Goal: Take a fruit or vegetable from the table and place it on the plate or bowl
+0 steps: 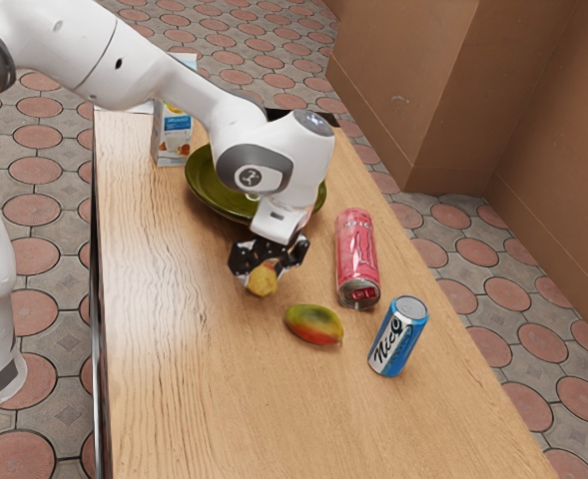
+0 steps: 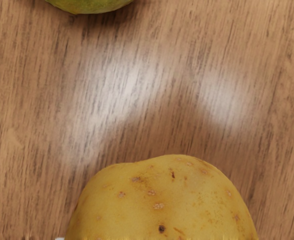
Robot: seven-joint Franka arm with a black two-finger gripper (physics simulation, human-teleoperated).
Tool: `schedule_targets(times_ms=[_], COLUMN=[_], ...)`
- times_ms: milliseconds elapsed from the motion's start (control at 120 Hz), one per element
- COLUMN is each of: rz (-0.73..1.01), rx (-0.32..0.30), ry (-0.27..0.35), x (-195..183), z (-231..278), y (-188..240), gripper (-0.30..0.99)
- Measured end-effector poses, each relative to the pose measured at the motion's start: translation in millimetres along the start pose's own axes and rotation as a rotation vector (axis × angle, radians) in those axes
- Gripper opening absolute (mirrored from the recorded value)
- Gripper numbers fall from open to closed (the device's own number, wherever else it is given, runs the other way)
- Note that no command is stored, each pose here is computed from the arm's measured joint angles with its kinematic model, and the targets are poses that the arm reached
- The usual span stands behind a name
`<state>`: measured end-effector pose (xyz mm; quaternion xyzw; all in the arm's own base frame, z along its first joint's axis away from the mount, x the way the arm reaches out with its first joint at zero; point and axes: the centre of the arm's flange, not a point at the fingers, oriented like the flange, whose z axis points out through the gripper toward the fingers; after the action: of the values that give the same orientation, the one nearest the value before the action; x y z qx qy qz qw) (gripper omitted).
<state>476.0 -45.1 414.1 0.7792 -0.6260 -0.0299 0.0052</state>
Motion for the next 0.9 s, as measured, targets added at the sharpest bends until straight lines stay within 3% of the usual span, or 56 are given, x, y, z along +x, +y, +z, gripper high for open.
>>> schedule_targets(times_ms=[75,167,325,400,567,650,733,867,900], rz=[0.000,0.000,-0.215,-0.265,-0.312,-0.304,-0.284,-0.235,-0.216], rx=[0.036,0.122,0.217,0.204,0.113,0.112,0.136,0.253,0.304], ry=[0.001,-0.012,-0.058,-0.067,-0.058,-0.055,-0.054,-0.050,-0.031], x=[1,-4,-126,-161,-213,-220,-216,-194,-167], z=[-15,-53,-110,-110,-63,-56,-58,-97,-121], y=[-3,-12,-34,-35,-55,-61,-65,-73,-73], gripper=[0.35,0.34,0.35,0.35,0.34,0.34,0.50,0.62,0.64])
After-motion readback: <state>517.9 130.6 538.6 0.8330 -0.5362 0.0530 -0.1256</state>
